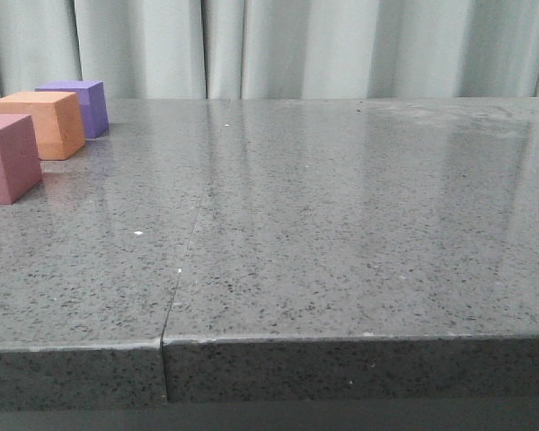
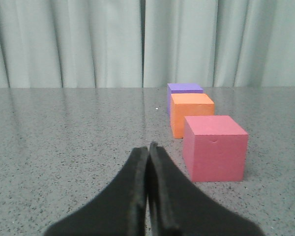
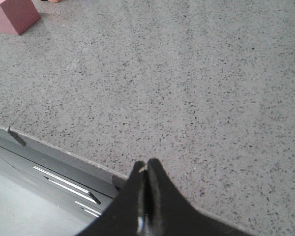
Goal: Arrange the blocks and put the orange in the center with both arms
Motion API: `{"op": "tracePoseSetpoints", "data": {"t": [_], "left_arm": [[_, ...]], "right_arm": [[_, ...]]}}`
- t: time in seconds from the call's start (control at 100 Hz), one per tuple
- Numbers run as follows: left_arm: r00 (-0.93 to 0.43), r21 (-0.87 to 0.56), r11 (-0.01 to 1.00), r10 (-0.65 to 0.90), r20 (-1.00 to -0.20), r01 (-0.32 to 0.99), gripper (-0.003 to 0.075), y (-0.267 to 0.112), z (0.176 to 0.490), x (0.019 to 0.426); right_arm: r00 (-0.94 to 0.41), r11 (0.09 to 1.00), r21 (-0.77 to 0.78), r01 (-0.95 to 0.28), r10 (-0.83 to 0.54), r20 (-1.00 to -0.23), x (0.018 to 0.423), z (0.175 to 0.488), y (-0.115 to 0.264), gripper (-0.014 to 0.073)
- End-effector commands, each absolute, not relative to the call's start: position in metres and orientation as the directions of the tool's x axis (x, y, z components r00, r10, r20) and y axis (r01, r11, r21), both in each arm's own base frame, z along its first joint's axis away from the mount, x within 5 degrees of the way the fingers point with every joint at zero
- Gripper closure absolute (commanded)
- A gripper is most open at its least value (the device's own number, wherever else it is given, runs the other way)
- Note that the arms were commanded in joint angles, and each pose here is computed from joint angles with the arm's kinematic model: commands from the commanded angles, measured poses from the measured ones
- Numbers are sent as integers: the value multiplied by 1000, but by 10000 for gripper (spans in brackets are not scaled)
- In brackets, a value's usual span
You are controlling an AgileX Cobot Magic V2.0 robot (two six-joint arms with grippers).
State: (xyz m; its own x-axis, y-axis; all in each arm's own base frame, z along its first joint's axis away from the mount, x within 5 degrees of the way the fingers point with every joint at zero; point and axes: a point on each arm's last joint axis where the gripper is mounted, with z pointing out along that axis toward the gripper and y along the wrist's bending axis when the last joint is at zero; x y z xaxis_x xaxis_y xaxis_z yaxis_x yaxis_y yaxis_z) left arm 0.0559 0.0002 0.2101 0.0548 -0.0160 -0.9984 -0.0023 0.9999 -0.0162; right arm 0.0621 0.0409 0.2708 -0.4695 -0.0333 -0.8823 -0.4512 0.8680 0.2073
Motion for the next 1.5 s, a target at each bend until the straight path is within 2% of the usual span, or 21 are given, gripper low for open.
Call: {"op": "tracePoseSetpoints", "data": {"t": [0.0, 1.28, 1.41, 1.49], "left_arm": [[115, -25, 1000, -24, -993, -8, 741, 1, 204, 55], [119, -25, 1000, -24, -993, -8, 741, 1, 205, 55], [119, -25, 1000, -24, -993, -8, 741, 1, 205, 55], [119, -25, 1000, -24, -993, -8, 741, 1, 205, 55]], "right_arm": [[-400, 863, 198, -465, -5, -917, 65, 284, 42, 664], [-389, 869, 173, -463, -24, -921, 66, 284, 41, 664], [-340, 880, 175, -441, 17, -940, 70, 282, 40, 664], [-263, 900, 178, -397, 75, -962, 76, 279, 37, 664]]}}
